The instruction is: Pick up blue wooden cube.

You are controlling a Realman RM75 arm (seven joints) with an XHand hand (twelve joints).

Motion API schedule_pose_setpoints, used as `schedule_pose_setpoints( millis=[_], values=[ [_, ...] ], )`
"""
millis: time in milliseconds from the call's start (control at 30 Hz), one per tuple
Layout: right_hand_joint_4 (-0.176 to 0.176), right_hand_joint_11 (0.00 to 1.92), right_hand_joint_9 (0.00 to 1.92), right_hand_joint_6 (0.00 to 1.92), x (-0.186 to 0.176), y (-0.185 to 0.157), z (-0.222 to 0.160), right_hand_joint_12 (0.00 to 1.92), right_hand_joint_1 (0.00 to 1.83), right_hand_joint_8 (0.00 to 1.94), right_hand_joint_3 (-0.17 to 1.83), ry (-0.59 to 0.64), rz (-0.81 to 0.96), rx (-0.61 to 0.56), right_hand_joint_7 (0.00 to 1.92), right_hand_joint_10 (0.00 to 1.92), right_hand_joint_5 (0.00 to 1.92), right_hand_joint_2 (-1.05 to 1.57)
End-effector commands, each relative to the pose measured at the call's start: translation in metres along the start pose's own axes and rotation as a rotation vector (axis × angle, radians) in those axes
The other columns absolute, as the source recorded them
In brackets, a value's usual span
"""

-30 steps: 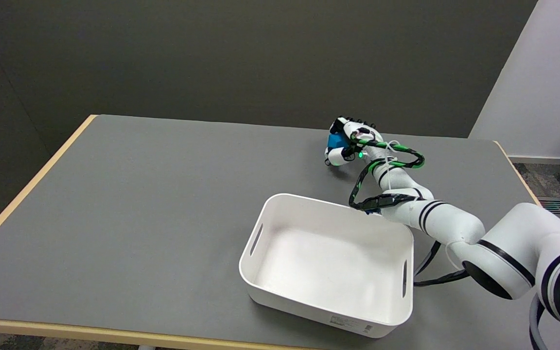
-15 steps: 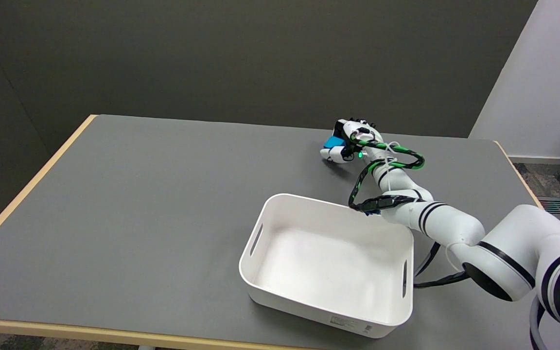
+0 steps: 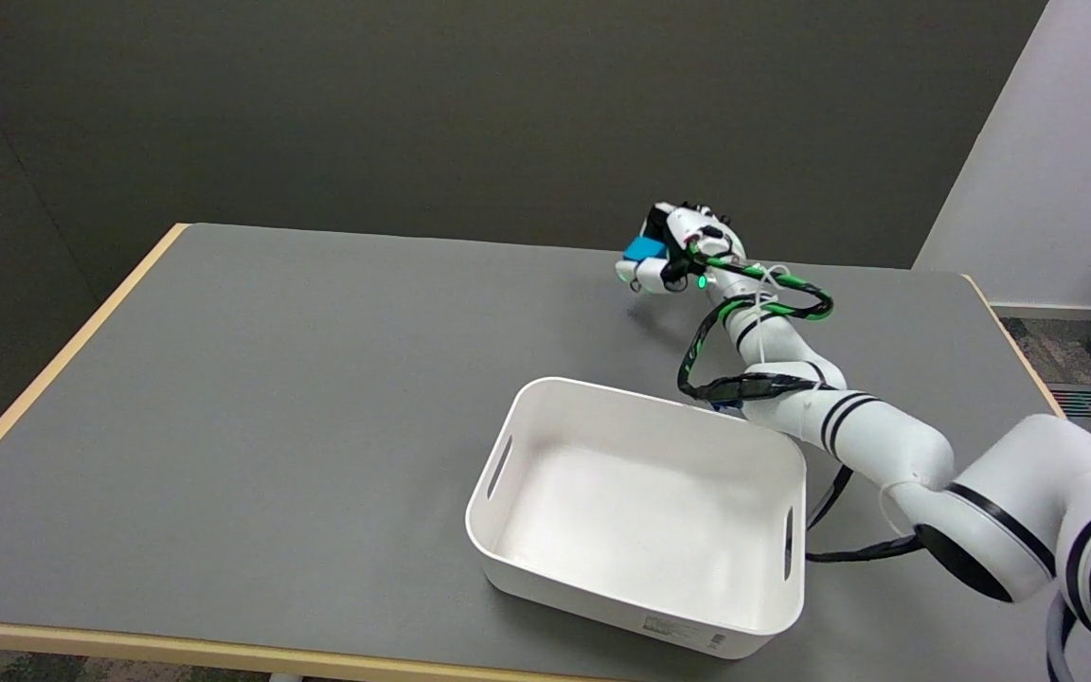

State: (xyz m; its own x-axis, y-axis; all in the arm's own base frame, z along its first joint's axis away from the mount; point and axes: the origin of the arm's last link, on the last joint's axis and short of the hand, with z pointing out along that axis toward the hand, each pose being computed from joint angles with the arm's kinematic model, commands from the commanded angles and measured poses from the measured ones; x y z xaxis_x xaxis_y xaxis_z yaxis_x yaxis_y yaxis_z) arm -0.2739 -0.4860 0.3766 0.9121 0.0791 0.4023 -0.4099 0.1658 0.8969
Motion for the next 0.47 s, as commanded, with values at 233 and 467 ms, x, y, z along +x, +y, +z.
schedule_pose_setpoints(
  millis=[233,467],
  values=[
    [-0.176,0.33,0.88,1.6,0.131,0.025,-0.179,1.92,1.16,1.64,0.5,0.287,0.692,0.191,0.68,1.92,0.62,1.07],
    [-0.176,0.6,0.94,1.55,0.134,0.048,-0.262,1.92,1.18,1.59,0.59,0.421,0.669,0.088,0.73,1.92,0.68,1.0]
  ],
)
